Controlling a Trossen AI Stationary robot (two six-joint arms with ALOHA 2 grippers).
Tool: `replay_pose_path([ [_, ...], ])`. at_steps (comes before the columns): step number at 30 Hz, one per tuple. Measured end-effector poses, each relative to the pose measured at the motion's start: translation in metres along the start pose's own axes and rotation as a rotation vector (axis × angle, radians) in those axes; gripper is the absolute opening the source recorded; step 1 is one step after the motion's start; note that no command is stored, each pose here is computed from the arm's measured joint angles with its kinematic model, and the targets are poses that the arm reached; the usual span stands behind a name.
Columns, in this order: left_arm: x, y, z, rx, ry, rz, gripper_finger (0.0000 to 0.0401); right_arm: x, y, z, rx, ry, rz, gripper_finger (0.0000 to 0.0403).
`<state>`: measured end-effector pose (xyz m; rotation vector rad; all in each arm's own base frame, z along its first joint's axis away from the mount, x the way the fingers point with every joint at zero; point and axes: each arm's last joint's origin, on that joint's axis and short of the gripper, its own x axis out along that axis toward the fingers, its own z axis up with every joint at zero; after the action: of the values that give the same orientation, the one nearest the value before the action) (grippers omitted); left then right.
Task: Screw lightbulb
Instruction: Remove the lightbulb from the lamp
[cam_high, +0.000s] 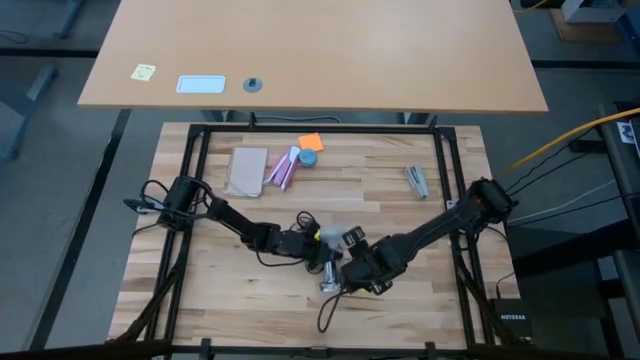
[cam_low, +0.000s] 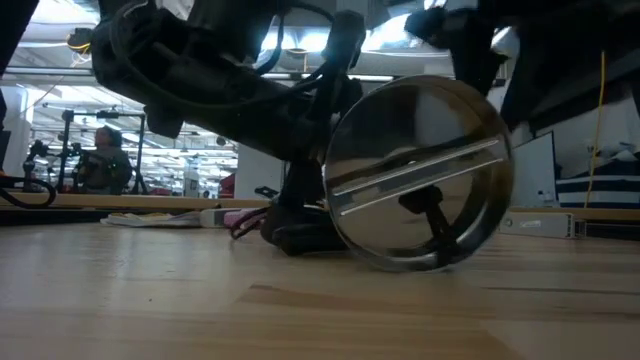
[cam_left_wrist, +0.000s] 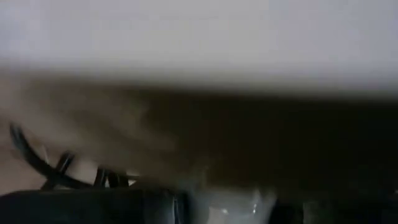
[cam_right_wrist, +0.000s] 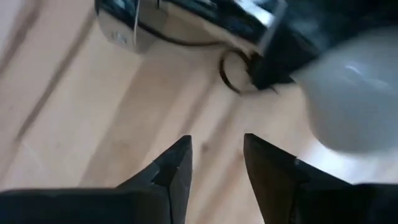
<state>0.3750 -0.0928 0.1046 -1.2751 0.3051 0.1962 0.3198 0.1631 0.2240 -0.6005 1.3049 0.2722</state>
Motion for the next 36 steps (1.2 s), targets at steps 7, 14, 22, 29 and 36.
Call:
replay_pose_path([
  [7, 0.003, -0.002, 0.018, 0.113, -0.093, -0.041, 0.0128, -0.040, -0.011, 0.004, 0.015, 0.039, -0.100, 0.0153],
  [14, 0.000, -0.019, 0.060, 0.314, -0.298, -0.160, 0.0128, -0.061, -0.012, 0.008, 0.154, 0.005, -0.117, 0.0154],
  [22, -0.016, -0.049, 0.084, 0.874, -0.403, -0.185, 0.0128, -0.059, 0.032, -0.002, 0.267, 0.029, -0.274, 0.0154],
  [29, -0.018, -0.054, 0.050, 1.140, -0.297, -0.181, 0.0128, -0.031, 0.066, -0.022, 0.511, -0.006, -0.429, 0.0154],
  [36, -0.017, -0.045, 0.007, 1.206, -0.158, -0.143, 0.0128, 0.015, 0.073, -0.030, 0.788, -0.242, -0.525, 0.0154],
])
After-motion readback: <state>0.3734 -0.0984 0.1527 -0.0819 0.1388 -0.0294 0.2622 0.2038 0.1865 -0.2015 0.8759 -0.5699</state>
